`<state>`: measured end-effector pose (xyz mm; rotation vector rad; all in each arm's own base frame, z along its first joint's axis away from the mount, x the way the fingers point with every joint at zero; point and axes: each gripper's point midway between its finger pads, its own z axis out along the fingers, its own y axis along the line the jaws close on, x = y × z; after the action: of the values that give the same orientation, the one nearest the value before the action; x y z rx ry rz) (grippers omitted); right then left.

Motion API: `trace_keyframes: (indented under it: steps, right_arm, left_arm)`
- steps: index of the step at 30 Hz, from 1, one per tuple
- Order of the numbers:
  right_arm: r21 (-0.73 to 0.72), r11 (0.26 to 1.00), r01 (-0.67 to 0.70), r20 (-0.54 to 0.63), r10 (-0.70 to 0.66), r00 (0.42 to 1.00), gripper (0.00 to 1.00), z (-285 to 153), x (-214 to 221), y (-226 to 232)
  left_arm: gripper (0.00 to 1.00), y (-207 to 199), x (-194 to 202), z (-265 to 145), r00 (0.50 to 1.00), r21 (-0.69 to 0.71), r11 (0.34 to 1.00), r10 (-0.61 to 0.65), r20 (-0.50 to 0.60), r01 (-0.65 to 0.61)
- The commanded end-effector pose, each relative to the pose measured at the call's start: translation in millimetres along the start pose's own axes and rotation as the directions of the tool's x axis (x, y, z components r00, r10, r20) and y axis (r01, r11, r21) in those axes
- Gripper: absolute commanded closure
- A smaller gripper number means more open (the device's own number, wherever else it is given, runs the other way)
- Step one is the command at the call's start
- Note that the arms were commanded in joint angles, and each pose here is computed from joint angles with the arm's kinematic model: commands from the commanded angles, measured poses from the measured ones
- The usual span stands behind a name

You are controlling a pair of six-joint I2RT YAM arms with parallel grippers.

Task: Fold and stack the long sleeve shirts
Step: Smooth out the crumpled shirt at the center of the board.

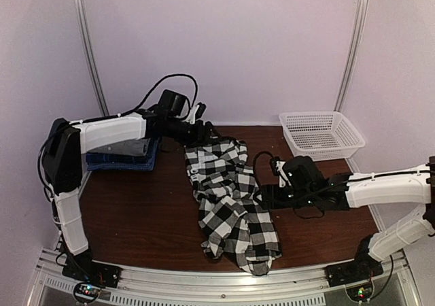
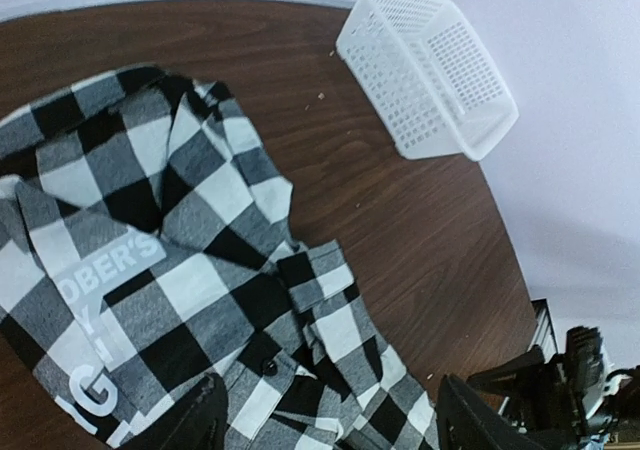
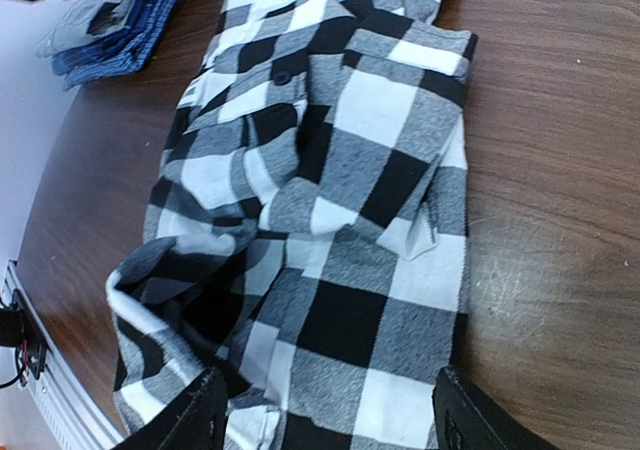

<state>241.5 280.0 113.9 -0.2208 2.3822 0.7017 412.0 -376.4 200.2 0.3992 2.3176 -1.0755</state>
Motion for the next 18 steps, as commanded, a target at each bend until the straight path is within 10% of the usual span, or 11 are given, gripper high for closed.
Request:
trace_keyframes:
  steps: [1, 18]
  right_arm:
    - [0.003, 1.0, -0.018, 0.087, 0.018, 0.996, 0.28, 11, -33, -5]
    - [0.078, 0.996, 0.033, 0.026, -0.036, 0.999, 0.24, 88, -59, -14]
  left_arm:
    - [0.28, 32, 44, 20, 0.996, -0.114, 0.993, -0.048, -0.07, 0.04]
    - [0.34, 60, 146, 36, 0.972, -0.316, 0.934, -0.21, -0.108, 0.167]
